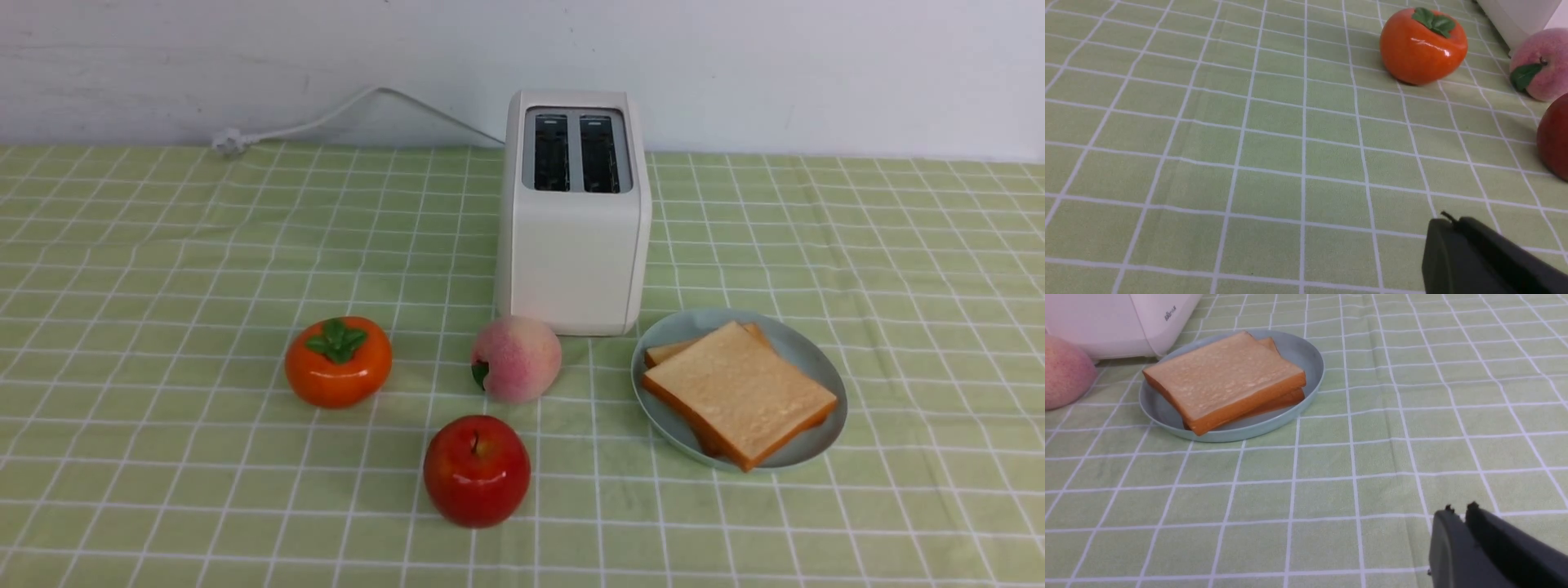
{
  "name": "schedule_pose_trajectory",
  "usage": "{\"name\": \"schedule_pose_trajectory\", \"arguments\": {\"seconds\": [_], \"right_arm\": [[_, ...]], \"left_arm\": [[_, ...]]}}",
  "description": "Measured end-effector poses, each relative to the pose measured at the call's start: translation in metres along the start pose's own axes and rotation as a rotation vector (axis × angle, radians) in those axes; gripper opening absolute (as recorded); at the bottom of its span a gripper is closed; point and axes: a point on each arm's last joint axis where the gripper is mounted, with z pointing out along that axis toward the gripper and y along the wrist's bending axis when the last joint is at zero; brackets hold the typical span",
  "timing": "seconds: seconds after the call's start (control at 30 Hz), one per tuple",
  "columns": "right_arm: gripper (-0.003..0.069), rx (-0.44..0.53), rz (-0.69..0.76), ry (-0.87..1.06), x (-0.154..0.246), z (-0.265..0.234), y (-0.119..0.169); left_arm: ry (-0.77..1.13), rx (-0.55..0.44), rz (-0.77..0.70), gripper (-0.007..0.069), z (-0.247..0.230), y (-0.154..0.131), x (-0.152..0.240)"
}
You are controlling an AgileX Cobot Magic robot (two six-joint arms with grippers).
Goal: Take toasted bread from bread machine on green coffee tablecloth place on plate.
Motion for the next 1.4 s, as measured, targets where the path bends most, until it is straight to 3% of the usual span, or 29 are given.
{"name": "schedule_pose_trajectory", "arguments": {"seconds": [1.4], "right_arm": [[0.0113, 0.000, 0.000, 0.000, 0.0000, 0.0000, 0.0000]], "left_arm": [[-0.001, 0.000, -0.001, -0.0010, 0.0000, 0.0000, -0.0001]]}}
